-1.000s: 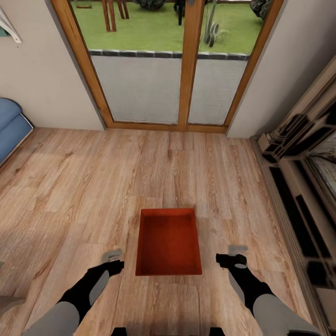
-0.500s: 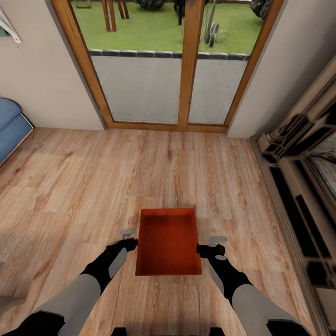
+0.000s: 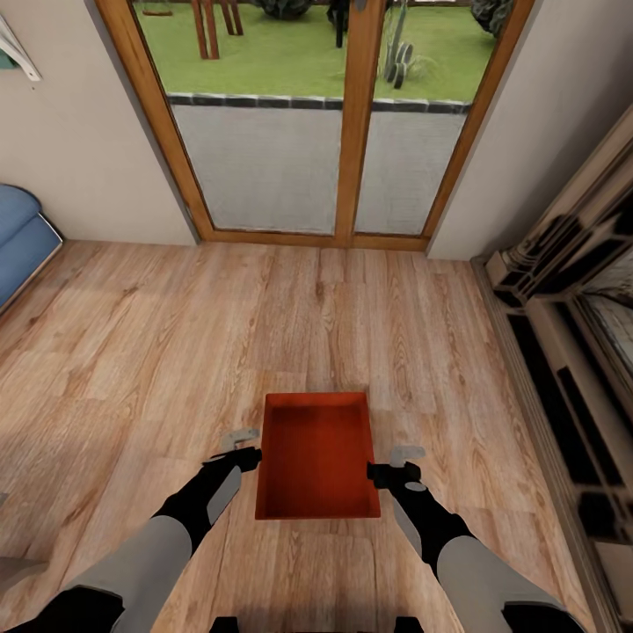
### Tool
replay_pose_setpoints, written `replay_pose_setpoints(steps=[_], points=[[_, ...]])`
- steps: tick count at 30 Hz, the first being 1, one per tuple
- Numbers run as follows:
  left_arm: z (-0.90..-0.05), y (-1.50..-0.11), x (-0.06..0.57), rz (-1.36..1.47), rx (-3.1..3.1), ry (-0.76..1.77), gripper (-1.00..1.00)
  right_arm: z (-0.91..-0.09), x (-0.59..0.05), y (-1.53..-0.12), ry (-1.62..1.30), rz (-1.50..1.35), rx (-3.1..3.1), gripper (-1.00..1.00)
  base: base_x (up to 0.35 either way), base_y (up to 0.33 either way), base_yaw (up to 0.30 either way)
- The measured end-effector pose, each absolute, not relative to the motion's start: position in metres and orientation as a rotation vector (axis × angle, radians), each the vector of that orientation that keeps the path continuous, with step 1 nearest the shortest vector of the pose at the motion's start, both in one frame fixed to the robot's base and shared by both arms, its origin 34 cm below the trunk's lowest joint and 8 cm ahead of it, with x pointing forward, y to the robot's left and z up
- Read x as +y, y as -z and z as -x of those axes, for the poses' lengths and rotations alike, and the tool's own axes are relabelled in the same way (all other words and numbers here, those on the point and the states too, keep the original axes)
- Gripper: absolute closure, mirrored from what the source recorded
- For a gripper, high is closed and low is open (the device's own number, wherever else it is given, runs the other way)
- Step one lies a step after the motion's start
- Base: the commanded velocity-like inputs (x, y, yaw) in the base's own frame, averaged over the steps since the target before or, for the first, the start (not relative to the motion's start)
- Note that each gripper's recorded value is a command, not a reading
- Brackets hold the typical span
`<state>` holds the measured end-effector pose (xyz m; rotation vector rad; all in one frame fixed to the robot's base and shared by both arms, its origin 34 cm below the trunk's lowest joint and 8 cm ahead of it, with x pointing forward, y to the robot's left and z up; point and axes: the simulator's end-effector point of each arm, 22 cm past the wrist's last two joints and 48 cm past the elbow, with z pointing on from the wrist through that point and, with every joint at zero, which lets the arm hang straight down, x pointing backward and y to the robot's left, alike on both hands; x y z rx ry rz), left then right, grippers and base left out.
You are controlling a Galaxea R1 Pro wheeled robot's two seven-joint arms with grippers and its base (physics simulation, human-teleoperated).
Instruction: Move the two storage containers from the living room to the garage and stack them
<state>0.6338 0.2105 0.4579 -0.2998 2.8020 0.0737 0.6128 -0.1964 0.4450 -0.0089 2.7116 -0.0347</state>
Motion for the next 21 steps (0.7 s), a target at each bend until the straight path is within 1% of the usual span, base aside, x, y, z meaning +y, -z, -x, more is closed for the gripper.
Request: replay_pose_setpoints(steps=[11, 14, 15, 21], points=[[-0.635, -0.459, 0.207, 0.279, 2.802, -0.073, -1.0, -0.613, -0.198, -0.445, 0.047, 0.013, 2.71, -1.0, 0.0, 0.0, 0.0], [-0.636, -0.459, 0.207, 0.213, 2.799, -0.093, -1.0, -0.613, -0.197, -0.445, 0.042, 0.018, 2.707, -1.0, 0.0, 0.0, 0.0], [-0.638, -0.461, 0.207, 0.151, 2.792, -0.116, -1.0, -0.614, -0.197, -0.446, 0.041, 0.024, 2.705, -1.0, 0.0, 0.0, 0.0], [-0.64, -0.457, 0.198, 0.132, 2.788, -0.108, -1.0, -0.614, -0.197, -0.441, 0.039, 0.024, 2.704, -1.0, 0.0, 0.0, 0.0]])
